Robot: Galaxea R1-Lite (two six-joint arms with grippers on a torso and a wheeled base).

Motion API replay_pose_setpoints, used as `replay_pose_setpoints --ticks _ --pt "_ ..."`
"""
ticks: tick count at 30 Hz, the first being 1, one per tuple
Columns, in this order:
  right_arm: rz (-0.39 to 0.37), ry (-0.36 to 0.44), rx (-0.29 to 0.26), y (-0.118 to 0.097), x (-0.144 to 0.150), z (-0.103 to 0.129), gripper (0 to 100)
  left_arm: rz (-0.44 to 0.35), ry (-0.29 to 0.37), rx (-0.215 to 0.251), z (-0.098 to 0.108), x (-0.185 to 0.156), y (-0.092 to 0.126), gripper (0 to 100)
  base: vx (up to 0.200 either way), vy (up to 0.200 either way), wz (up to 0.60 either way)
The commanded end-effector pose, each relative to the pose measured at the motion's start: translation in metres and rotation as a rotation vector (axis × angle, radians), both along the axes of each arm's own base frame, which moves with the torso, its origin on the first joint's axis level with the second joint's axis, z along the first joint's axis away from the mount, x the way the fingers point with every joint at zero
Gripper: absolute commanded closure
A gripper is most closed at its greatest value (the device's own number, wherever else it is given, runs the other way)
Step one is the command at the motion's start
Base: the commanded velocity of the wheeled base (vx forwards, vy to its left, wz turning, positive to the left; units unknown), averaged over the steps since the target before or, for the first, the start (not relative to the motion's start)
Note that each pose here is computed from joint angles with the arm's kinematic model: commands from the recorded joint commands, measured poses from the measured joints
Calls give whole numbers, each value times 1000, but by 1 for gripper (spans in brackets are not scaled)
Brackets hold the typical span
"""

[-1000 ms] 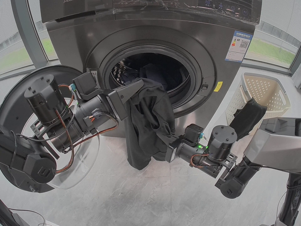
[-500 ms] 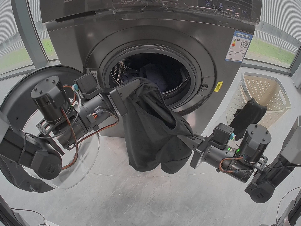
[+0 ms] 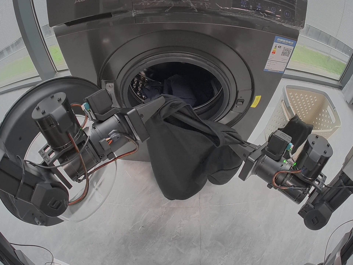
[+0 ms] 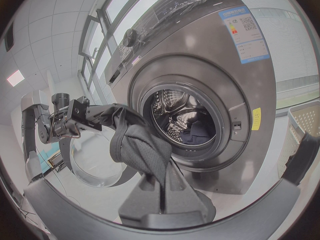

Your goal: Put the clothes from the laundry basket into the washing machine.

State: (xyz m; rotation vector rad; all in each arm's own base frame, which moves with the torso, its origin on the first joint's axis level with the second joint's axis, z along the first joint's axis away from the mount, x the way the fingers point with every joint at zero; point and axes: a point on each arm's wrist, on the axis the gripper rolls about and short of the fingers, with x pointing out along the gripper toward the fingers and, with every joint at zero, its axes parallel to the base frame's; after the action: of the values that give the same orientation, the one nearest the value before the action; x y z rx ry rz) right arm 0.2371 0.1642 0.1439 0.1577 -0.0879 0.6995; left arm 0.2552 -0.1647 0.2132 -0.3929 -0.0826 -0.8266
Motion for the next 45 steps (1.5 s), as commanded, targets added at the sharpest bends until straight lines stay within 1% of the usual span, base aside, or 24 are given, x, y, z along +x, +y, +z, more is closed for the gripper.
replay_pose_setpoints --ticks 1,3,4,5,8,11,14,16,19,20,22,28,32,34,38,39,40,45 --pt "-12 -31 21 -4 0 10 100 -8 -3 -2 1 -3 -1 100 0 0 0" --pt "-18 -39 24 -6 1 12 100 -11 0 0 1 -3 -2 100 0 0 0" --pt "-23 -44 27 -8 2 13 100 -11 0 0 1 -3 -2 0 0 0 0" --pt "-24 -44 27 -8 2 14 100 -11 1 1 0 -3 -2 0 0 0 0" --pt "-41 -77 46 -10 10 22 100 -18 22 8 -5 -7 -2 0 0 0 0" --pt "-44 -128 78 -7 18 36 100 -35 57 11 -12 -18 -3 0 0 0 0" --pt "-37 -159 98 -3 20 45 100 -53 98 36 -23 -28 -3 0 0 0 0" --pt "-29 -165 103 -2 18 47 100 -54 125 54 -31 -32 -1 0 0 0 0" --pt "-25 -169 104 -2 16 49 100 -49 144 66 -36 -33 2 0 0 0 0" --pt "-16 -174 106 -2 12 51 100 -41 163 80 -42 -32 4 0 0 0 0" --pt "-14 -176 108 -3 11 52 100 -38 172 85 -45 -31 4 0 0 0 0" --pt "9 -189 106 -9 0 56 100 -23 230 145 -70 -20 0 0 0 0 0" --pt "9 -188 108 -11 -3 57 100 -7 248 185 -84 -11 0 0 0 0 0" --pt "7 -183 107 -10 -3 55 100 -2 258 215 -93 -8 -1 0 0 0 0" --pt "1 -186 112 -9 0 56 100 -6 261 251 -103 -4 -1 0 0 0 0" --pt "1 -186 112 -9 0 56 100 -6 261 251 -103 -4 -1 0 0 0 0" --pt "6 -188 112 -8 0 56 100 -7 261 272 -108 -1 -3 0 0 0 0" --pt "17 -193 118 -7 -1 57 100 13 266 304 -123 13 -4 0 0 0 0"
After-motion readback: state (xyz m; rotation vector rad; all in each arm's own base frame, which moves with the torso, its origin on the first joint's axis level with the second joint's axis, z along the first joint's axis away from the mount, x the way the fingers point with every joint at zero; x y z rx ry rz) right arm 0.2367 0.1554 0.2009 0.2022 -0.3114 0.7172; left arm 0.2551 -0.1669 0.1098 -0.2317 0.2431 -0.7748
